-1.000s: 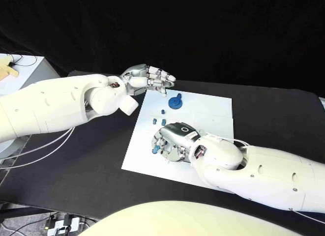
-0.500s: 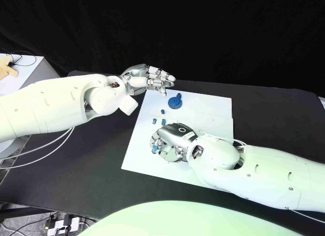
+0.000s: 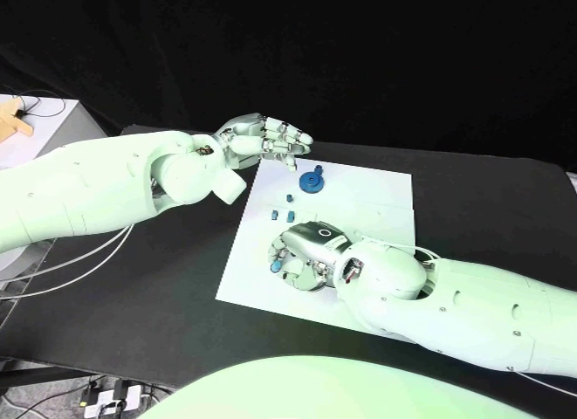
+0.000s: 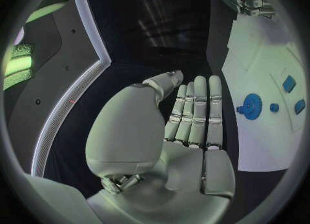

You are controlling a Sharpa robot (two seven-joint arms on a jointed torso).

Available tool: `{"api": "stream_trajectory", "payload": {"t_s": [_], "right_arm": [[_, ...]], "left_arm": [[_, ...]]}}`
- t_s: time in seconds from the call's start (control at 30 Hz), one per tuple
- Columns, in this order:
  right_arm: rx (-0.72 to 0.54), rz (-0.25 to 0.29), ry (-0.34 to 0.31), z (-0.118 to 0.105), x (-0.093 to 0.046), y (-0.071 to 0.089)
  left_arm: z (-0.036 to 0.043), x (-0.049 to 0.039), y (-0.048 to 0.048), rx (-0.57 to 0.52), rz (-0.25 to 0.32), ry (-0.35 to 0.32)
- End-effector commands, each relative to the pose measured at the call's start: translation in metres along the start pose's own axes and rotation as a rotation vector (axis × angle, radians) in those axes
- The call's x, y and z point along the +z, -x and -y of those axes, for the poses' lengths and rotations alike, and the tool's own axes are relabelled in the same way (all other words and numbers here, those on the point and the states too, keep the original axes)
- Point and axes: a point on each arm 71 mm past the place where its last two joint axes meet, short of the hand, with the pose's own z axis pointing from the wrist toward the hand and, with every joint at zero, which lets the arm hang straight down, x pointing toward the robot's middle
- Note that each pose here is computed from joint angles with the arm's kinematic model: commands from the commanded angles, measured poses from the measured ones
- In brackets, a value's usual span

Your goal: Assemble the parts on the task board

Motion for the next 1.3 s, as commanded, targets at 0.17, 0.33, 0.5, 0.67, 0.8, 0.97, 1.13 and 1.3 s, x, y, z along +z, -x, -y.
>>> {"api": "stream_trajectory", "payload": {"t_s": [0.17, 0.33, 0.5, 0.67, 0.8, 0.97, 1.13, 1.3], "right_arm": [[0.004, -0.019, -0.005, 0.002, -0.001, -0.003], [0.009, 0.008, -0.012, 0.004, -0.003, -0.001], [0.021, 0.046, -0.019, 0.006, -0.006, 0.002], [0.04, 0.081, -0.02, 0.008, -0.009, 0.006], [0.064, 0.12, -0.02, 0.011, -0.017, 0.012], [0.136, 0.186, -0.036, 0.024, -0.036, 0.028], [0.334, 0.224, -0.134, 0.057, -0.069, 0.053], [0.47, 0.238, -0.237, 0.085, -0.101, 0.071]], "left_arm": [[0.0008, 0.0004, -0.0018, -0.01, -0.017, -0.005], [0.0007, 0.0004, -0.0018, -0.01, -0.018, -0.005], [0.0007, 0.0003, -0.0015, -0.01, -0.018, -0.004], [0.0006, 0.0008, -0.002, -0.011, -0.02, -0.004], [0.0002, 0.0016, -0.0025, -0.012, -0.022, -0.005], [-0.0007, 0.0021, -0.0024, -0.014, -0.02, -0.007], [-0.002, 0.0018, -0.0015, -0.018, -0.013, -0.01], [-0.0051, 0.0003, -0.0005, -0.022, -0.007, -0.008]]}}
